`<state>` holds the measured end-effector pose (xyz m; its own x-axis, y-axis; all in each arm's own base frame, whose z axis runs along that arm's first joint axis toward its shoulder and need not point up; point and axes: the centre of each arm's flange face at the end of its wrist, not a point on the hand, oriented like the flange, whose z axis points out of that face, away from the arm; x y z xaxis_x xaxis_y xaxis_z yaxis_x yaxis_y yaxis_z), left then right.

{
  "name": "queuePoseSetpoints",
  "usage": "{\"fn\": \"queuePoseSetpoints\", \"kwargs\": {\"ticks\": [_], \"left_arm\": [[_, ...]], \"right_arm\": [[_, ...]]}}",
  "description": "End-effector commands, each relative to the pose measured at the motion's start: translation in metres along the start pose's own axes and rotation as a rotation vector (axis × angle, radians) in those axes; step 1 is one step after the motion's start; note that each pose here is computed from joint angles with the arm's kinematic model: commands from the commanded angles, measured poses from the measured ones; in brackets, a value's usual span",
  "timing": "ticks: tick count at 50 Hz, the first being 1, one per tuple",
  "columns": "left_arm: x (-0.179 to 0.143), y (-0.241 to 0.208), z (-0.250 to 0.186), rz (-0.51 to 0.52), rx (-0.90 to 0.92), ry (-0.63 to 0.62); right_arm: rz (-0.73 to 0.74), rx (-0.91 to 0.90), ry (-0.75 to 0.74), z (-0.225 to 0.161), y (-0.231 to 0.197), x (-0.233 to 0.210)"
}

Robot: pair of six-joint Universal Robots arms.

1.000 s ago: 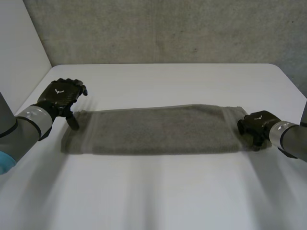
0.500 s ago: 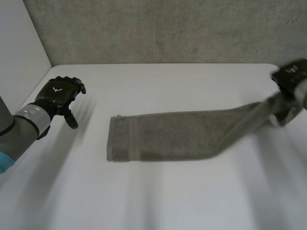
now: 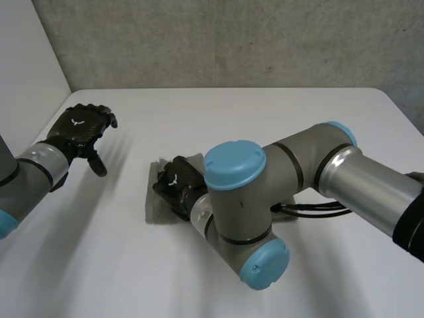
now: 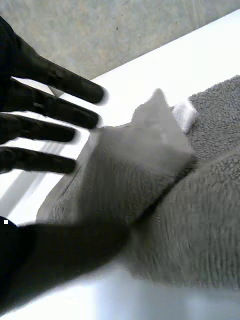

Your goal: Fold the towel.

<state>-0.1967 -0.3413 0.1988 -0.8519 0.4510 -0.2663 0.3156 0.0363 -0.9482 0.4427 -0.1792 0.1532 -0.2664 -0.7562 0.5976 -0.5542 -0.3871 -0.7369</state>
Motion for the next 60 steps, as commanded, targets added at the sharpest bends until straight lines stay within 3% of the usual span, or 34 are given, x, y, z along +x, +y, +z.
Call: {"fn": "queuePoseSetpoints", "kwargs": {"ticks": [1, 8, 15, 26, 35, 40, 51, 54, 56, 60], "left_arm": [[0.001, 0.000, 0.000, 0.000, 0.000, 0.003], [0.004, 0.001, -0.001, -0.002, -0.004, 0.012], [0.026, -0.008, -0.012, 0.009, 0.017, 0.064], [0.047, -0.015, -0.021, 0.019, 0.033, 0.114], [0.049, -0.015, -0.021, 0.022, 0.043, 0.117], [0.049, -0.015, -0.021, 0.022, 0.041, 0.118], [0.046, -0.016, -0.020, 0.023, 0.045, 0.110], [0.044, -0.021, -0.020, 0.027, 0.061, 0.102], [0.039, -0.029, -0.022, 0.032, 0.084, 0.086], [0.035, -0.039, -0.024, 0.030, 0.112, 0.074]], "right_arm": [[0.026, 0.006, 0.044, -0.005, -0.003, 0.021], [0.150, 0.027, 0.147, -0.027, -0.010, 0.073], [0.341, -0.016, 0.194, -0.056, 0.023, 0.122], [0.483, -0.263, 0.176, -0.083, 0.112, 0.107], [0.471, -0.277, 0.211, -0.080, 0.139, 0.099], [0.392, -0.305, 0.216, -0.072, 0.151, 0.097], [0.301, -0.264, 0.305, -0.071, 0.125, 0.133], [0.280, -0.204, 0.306, -0.068, 0.099, 0.143], [0.226, -0.096, 0.252, -0.058, 0.051, 0.130], [0.182, -0.020, 0.181, -0.045, 0.016, 0.106]]}}
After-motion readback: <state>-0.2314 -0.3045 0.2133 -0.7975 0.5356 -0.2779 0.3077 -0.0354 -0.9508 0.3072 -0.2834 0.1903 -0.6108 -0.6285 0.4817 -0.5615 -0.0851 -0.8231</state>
